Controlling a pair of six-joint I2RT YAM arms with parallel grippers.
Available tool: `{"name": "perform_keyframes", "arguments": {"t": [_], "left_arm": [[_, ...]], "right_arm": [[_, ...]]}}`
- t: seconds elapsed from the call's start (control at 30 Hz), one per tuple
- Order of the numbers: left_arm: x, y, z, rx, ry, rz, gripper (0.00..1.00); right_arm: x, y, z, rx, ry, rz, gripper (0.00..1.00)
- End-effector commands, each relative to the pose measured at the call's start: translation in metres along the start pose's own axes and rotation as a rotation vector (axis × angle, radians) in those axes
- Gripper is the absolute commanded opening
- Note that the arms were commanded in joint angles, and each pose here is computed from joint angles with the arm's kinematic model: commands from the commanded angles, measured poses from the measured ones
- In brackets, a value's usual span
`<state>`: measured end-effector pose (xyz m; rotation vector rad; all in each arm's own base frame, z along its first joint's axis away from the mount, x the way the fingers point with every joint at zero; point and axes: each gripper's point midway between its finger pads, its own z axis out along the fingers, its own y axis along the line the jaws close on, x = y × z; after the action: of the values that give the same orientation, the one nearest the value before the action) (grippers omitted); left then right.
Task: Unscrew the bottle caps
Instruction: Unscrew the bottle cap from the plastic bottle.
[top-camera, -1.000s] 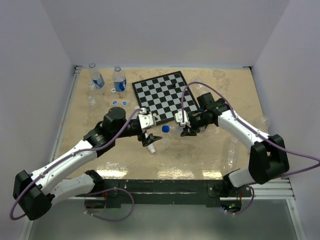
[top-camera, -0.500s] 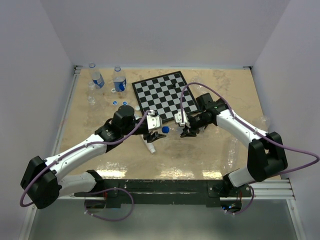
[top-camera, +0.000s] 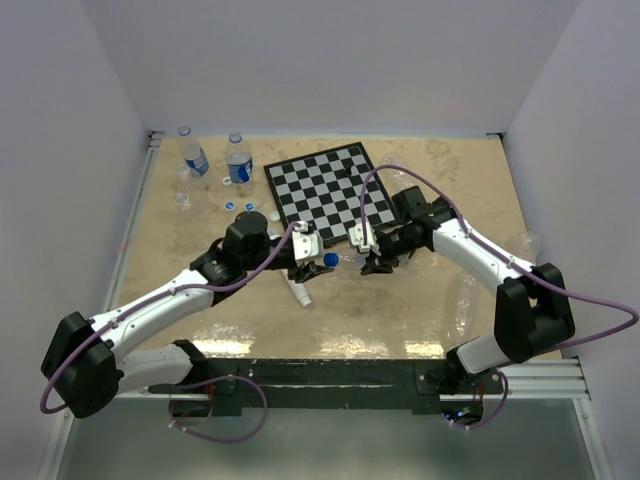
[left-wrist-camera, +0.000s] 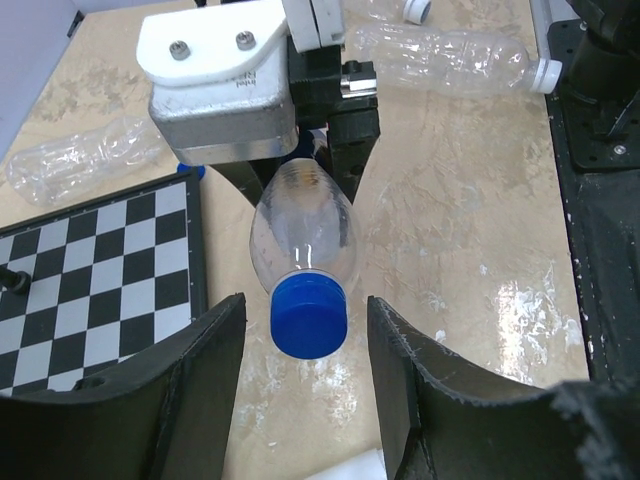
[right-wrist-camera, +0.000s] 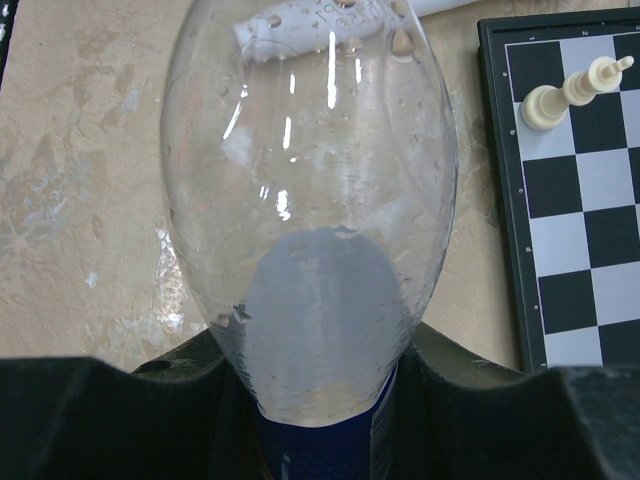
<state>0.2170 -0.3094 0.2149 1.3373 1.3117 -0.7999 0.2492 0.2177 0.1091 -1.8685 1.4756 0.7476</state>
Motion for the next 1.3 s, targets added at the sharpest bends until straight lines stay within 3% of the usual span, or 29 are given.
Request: {"name": "perform_keyframes", "arguments": {"t": [0.0,0.93,1.1,1.27], "left_arm": [[-0.0030,-0.0037,0.0042,0.021,-0.038,0.015,0.56],[-0.0066,-0.0056,-0.0028,0.000,-0.052,0.035,0.64],[-0.0073,-0.0075,0.0003,0.012,-0.070,0.014,0.60],[-0.0067,-0.0088,0.0029,0.023,-0.070,-0.007,0.46]], "right_arm": [[-0.0122,-0.0054,-0.0040,0.010,-0.027,-0.034,0.05],[-0.0133,-0.0057,-0.0066,0.016,-0.021,-0.045,0.05],[-0.0110,-0.0051,-0.0051,0.009,-0.017,-0.037,0.05],[-0.0112,-0.0038,-0.0032,-0.003,-0.023,-0.038,0.05]]}}
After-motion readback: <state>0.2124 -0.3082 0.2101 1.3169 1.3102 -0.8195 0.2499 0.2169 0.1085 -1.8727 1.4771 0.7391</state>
